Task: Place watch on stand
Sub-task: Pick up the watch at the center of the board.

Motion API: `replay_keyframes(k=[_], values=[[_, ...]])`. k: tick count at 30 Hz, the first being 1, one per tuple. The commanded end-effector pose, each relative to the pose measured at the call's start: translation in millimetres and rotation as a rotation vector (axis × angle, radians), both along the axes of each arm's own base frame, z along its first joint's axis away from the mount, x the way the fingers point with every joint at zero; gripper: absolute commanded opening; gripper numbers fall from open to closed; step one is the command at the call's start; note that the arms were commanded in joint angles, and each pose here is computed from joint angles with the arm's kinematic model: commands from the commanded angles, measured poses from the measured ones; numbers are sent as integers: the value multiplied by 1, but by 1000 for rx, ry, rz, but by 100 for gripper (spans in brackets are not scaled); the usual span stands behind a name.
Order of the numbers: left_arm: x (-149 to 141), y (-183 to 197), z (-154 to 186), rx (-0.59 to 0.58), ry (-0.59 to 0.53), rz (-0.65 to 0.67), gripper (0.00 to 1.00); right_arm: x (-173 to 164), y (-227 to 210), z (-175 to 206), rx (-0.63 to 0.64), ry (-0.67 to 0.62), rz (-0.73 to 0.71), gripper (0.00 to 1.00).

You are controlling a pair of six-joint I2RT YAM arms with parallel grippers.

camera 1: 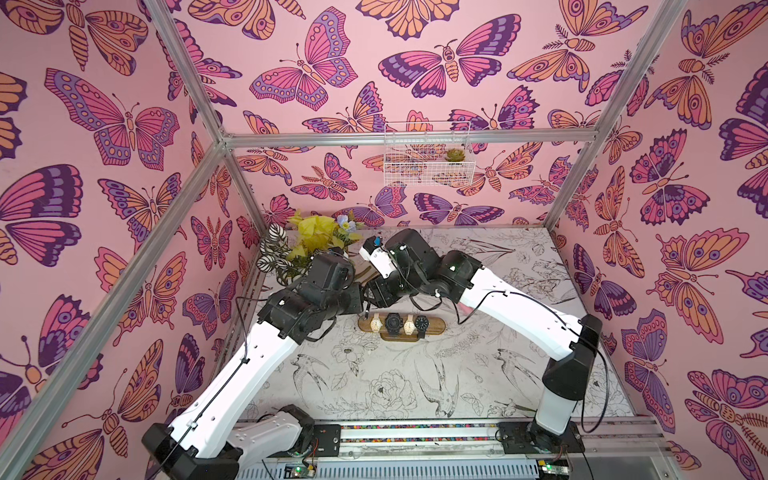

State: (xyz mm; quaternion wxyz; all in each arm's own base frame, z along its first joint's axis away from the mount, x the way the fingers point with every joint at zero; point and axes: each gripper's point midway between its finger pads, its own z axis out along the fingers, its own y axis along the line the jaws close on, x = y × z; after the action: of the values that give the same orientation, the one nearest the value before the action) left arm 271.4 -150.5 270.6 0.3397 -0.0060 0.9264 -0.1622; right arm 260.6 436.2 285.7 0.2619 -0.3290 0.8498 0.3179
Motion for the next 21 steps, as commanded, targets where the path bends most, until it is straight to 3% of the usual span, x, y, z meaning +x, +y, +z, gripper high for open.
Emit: replay_keyframes(k=[1,6,9,13,16,19,21], values=[[0,-1,7,8,-19,-6,0,7,3,-10,-45,-14,-21,46],[-1,-3,8,8,-21,-15,0,19,-1,-21,-93,-44,-70,36],[-1,-5,8,6,-19,-23,0,20,1,-25,-99,-38,-72,17],[-2,-10,12,-11,-35,-43,0,17,3,-30,-97,-7,-65,2],[-5,-15,17,-46,-57,-67,17,16,1,-35,-91,30,-69,0],[-8,-17,25,-84,-90,-83,43,18,0,-42,-47,124,-78,0],[-13,-18,33,-119,-125,-101,52,22,-4,-47,5,216,-98,0]])
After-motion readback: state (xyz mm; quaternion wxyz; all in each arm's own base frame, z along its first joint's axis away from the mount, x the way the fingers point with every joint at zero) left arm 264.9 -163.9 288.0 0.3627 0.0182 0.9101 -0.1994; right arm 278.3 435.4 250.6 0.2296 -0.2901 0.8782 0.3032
